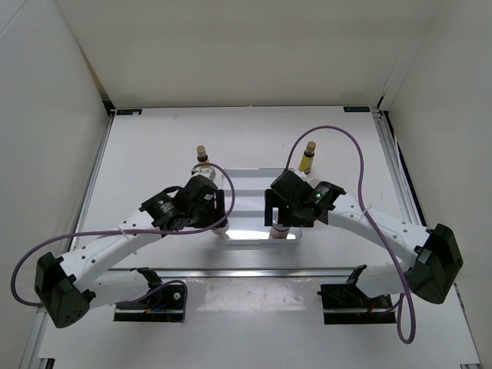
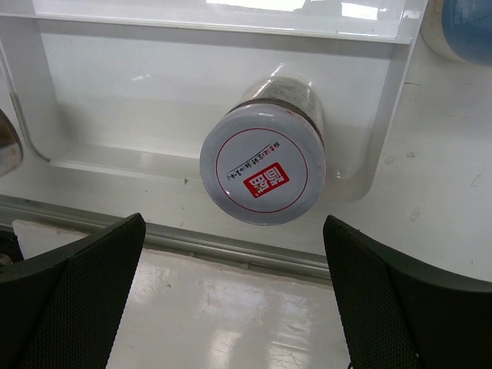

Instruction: Organize the condiment bottles

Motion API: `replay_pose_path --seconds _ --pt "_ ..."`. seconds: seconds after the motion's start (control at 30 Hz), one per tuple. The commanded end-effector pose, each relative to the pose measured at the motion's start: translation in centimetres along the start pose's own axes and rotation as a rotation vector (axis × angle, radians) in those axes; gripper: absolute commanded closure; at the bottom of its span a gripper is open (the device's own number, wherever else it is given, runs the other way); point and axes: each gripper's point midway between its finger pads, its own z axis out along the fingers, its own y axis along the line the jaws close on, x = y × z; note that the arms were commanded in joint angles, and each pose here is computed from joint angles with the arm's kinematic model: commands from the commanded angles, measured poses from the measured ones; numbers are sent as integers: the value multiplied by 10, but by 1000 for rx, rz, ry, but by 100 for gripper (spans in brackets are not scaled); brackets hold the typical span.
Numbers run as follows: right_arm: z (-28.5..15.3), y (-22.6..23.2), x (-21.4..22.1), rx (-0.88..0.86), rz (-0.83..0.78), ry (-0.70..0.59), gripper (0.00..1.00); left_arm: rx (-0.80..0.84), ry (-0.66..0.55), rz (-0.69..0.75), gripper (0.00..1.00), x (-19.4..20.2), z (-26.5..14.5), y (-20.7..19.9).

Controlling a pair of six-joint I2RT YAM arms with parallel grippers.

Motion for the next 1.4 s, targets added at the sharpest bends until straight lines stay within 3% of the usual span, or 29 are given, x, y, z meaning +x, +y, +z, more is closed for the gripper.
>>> replay_pose_path --seconds 0.0,0.3,0.4,0.5,0.67,0.73,0.9,1.03,1.07,1.2,1.37 --pt "-1 6 -7 -16 3 -25 0 38 -87 -7 89 -22 -11 -28" --pt "-4 4 -6 -23 4 -32 0 14 -30 86 89 -14 38 -57" --pt "-4 2 -6 -17 14 -38 0 10 -27 97 84 -10 53 -59" --pt "-4 2 -6 -17 14 -38 0 25 -9 98 71 -7 59 -64" --pt "-6 2 -7 -23 15 -44 0 45 -31 110 11 -14 52 -67" --pt "-6 -1 -6 -5 24 -44 0 54 -77 99 0 -27 34 -68" --pt "-58 -9 -30 34 3 -117 0 122 -254 186 0 -77 -30 -76" --pt "-76 -37 -52 105 -26 -186 0 13 -456 276 0 -105 -76 -35" --pt "-77 -49 -63 130 -5 -201 0 -62 -533 243 0 -118 -92 -8" --pt "-77 -64 -78 175 -48 -191 0 -256 -600 216 0 -114 -97 62" --pt "-78 -95 -100 294 -28 -225 0 -281 -665 205 0 -102 -100 87"
